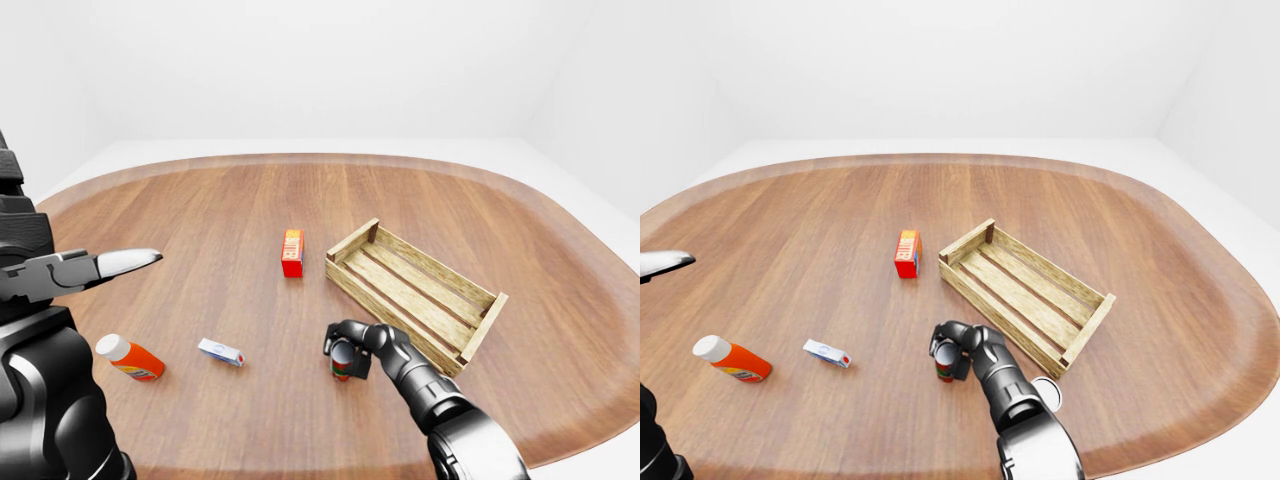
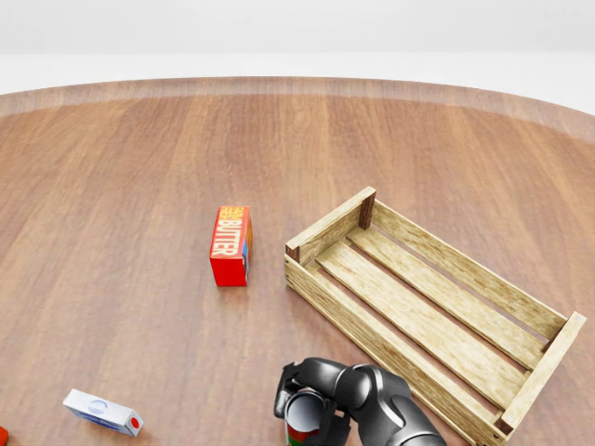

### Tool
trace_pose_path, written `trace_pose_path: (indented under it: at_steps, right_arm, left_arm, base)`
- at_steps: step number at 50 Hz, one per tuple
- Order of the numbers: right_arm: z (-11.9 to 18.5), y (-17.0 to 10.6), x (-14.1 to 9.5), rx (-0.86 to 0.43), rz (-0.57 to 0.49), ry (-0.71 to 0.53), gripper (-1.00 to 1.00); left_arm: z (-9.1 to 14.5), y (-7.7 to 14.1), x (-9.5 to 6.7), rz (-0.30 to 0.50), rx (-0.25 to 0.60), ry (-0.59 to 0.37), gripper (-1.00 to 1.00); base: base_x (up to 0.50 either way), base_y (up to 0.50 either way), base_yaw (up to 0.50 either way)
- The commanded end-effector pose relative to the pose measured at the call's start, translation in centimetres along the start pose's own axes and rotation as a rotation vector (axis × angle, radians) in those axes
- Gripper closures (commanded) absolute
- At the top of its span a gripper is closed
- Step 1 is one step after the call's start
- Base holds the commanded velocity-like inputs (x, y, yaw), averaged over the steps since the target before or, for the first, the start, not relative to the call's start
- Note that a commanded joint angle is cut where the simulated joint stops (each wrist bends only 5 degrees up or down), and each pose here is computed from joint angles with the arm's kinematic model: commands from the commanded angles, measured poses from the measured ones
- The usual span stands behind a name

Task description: Pick up the tomato sauce, and put it in the wooden tray.

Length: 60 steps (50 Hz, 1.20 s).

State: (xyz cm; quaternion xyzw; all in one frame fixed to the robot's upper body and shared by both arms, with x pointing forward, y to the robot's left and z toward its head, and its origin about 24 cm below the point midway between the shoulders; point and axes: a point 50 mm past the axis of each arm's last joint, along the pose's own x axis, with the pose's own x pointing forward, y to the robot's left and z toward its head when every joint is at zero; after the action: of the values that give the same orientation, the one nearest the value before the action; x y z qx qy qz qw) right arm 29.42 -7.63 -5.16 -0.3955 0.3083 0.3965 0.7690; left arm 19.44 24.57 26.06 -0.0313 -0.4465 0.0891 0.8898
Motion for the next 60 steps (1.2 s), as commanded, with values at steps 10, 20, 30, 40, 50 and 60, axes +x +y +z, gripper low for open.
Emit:
trace_pose_path:
  at_steps: [10,20,30,40,50,60]
  right_arm:
    - [0.5,-0.9,-0.4,-0.095,-0.07,0.01,0.96]
    - [4.1,-3.0,-2.8,-0.203,-0.188,-0.117,0.98]
    - [8.3,-5.7,-6.4,-0.26,-0.392,-0.275,0.98]
    - [11.8,-8.1,-10.8,-0.261,-0.622,-0.46,0.99]
    - [13.4,-13.9,-21.3,-0.367,-1.001,-0.568,0.99]
    - [11.2,-17.7,-23.8,-0.351,-1.077,-0.502,0.98]
  left_arm:
    - [-0.1,0.1,0.0,0.001,0.004,0.002,-1.0]
    - [0.0,0.0,0.0,0.001,0.002,0.0,-1.0]
    - [0.0,0.0,0.0,0.0,0.0,-0.001,-1.0]
    - [0.0,0.0,0.0,0.0,0.0,-0.001,-1.0]
    - [0.2,0.1,0.1,0.005,-0.002,-0.008,-1.0]
    - [0.1,0.2,0.0,0.005,0.001,-0.002,-1.0]
  base:
    - [0.0,0.0,0.0]
    - [0.0,0.0,0.0]
    - [0.0,0.0,0.0]
    - [0.0,0.0,0.0]
    - [0.0,0.0,0.0]
    - [0.0,0.0,0.0]
